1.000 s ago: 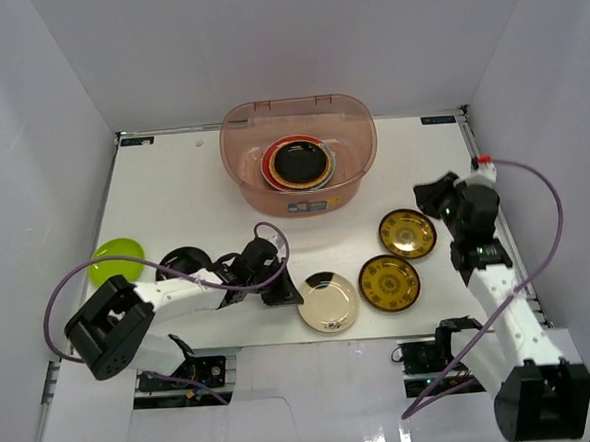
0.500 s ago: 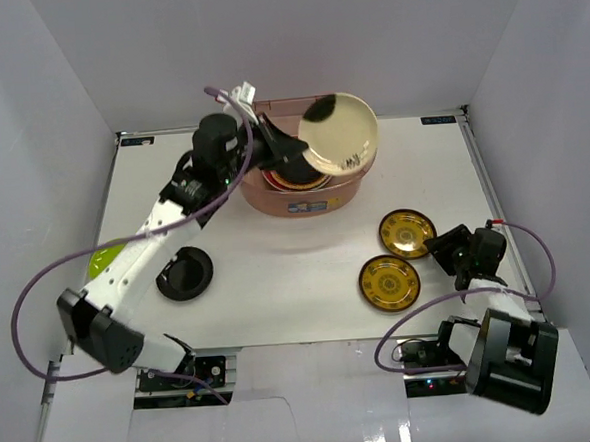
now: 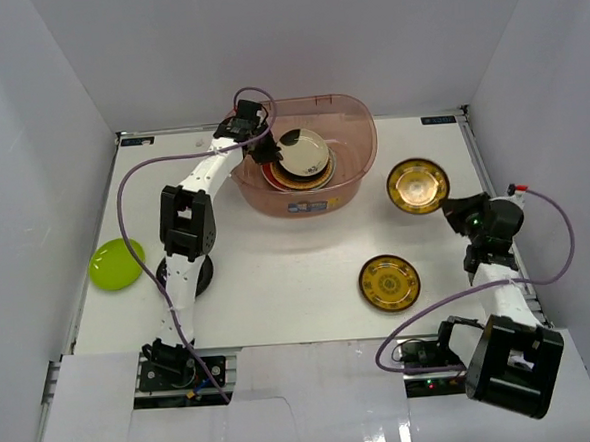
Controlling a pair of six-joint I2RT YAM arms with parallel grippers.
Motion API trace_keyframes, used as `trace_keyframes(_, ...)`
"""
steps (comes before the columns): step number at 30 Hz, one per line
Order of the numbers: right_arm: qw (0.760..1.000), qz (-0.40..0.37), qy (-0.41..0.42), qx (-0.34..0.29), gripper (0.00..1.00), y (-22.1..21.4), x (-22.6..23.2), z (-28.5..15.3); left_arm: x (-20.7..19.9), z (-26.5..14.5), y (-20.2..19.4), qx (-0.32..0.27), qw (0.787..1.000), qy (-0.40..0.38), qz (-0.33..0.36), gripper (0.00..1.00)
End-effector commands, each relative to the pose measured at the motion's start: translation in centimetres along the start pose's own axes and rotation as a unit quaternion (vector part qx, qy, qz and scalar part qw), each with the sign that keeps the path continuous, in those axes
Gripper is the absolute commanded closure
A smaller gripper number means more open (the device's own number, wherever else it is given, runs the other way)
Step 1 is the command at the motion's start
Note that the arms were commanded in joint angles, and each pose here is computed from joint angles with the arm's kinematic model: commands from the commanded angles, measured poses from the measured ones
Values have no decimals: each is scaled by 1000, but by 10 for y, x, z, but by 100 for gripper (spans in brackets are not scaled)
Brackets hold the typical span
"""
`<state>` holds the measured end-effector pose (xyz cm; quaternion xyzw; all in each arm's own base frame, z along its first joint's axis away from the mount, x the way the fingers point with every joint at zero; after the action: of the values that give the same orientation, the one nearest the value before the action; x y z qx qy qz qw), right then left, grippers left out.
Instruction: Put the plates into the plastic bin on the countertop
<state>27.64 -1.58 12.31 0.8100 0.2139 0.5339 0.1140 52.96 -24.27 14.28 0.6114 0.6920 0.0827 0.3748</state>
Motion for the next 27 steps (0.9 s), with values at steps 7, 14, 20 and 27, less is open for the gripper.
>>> trace_keyframes(7, 968, -144, 186, -83, 92, 43, 208, -13, -6, -45, 25, -21, 998, -54, 3, 56)
trace_keyframes(14, 959, -204, 193, 31, 92, -37, 283, 73, -62, -229, 73, -209, 962, -173, 28, 15)
trace_keyframes(20, 955, -218, 176, 100, 92, -97, 299, 133, -38, -315, -29, -192, 962, -196, 6, 22)
trace_keyframes(27, 954, -244, 121, 128, 91, -129, 280, 186, -44, -256, -251, 25, 976, -211, -40, 22)
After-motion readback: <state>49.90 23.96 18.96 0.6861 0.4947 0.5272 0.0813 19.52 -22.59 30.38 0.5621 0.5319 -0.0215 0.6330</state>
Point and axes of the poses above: each gripper's point midway between its finger pads, its own z axis out along the fingers, its own x axis along the line the jaws close on, y = z × x, the point moved 5 cm from there along -z, back along the fingers, and after that the axes turned 6 degrees about z, right-handed, at the moved point
